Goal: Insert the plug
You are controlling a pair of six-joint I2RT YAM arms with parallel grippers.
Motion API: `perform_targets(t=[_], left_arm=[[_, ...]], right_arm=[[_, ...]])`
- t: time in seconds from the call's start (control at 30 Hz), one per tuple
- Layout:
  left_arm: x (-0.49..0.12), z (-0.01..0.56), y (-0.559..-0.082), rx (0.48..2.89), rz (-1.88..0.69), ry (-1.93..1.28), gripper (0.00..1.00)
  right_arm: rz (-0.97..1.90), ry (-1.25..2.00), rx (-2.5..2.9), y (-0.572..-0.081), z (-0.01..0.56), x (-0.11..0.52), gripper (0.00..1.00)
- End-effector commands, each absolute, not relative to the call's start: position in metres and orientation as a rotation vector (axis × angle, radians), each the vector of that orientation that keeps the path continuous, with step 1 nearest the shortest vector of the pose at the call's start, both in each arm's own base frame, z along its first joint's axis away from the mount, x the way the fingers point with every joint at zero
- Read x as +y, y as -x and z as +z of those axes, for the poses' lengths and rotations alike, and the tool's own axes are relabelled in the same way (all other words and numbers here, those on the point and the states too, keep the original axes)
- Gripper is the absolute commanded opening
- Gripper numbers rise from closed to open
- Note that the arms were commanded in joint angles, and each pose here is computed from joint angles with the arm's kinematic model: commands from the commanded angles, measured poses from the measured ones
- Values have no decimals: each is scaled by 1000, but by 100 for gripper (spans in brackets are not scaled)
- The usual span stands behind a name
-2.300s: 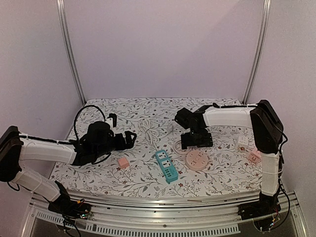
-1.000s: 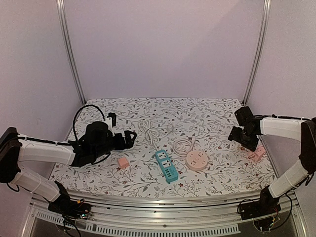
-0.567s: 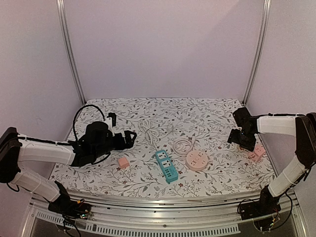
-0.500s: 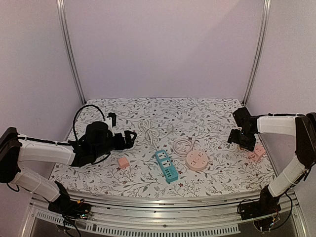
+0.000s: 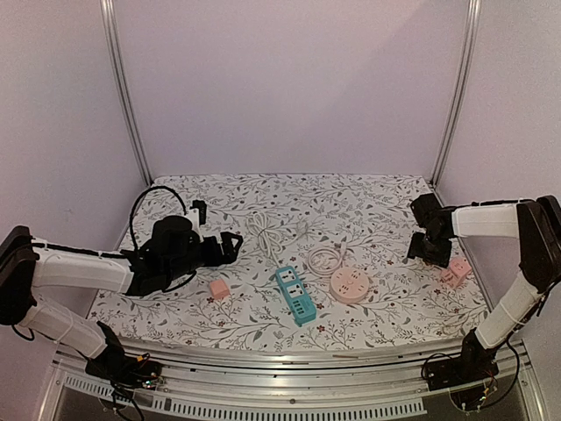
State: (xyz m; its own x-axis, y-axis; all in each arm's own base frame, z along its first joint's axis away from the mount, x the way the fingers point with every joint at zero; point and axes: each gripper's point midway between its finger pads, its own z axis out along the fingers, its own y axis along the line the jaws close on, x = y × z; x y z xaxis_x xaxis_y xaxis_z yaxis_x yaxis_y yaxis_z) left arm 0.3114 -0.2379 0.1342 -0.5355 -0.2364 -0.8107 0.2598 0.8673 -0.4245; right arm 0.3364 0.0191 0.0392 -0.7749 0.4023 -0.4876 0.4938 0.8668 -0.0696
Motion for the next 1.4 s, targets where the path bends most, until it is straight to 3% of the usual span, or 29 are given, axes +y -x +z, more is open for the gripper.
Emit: perform_targets(t=[0.0,0.3,0.63,0.97,1.1,1.37], left_arm=[[-240,134,-306,2037,-640,-39,99],[-240,135,-305,2034,-644,-38,99],[-239,134,-306,2033,-631,-41,99],[-244,140,-301,2006,-669,-94,99],[-252,149,-294,1949,-744,-153,99],[-274,172,-270,1813,-941,-315,99]], right_arm=[[-314,-665,2545,-340,42,12,72],[-326,-686,2555,-348,40,7,67],[-295,-664,2572,-345,39,14,35],[28,-80,2524,-350,126,131,26],[319,260,2473,-330,162,199,25],[604,725,2310,-285,191,268,25]])
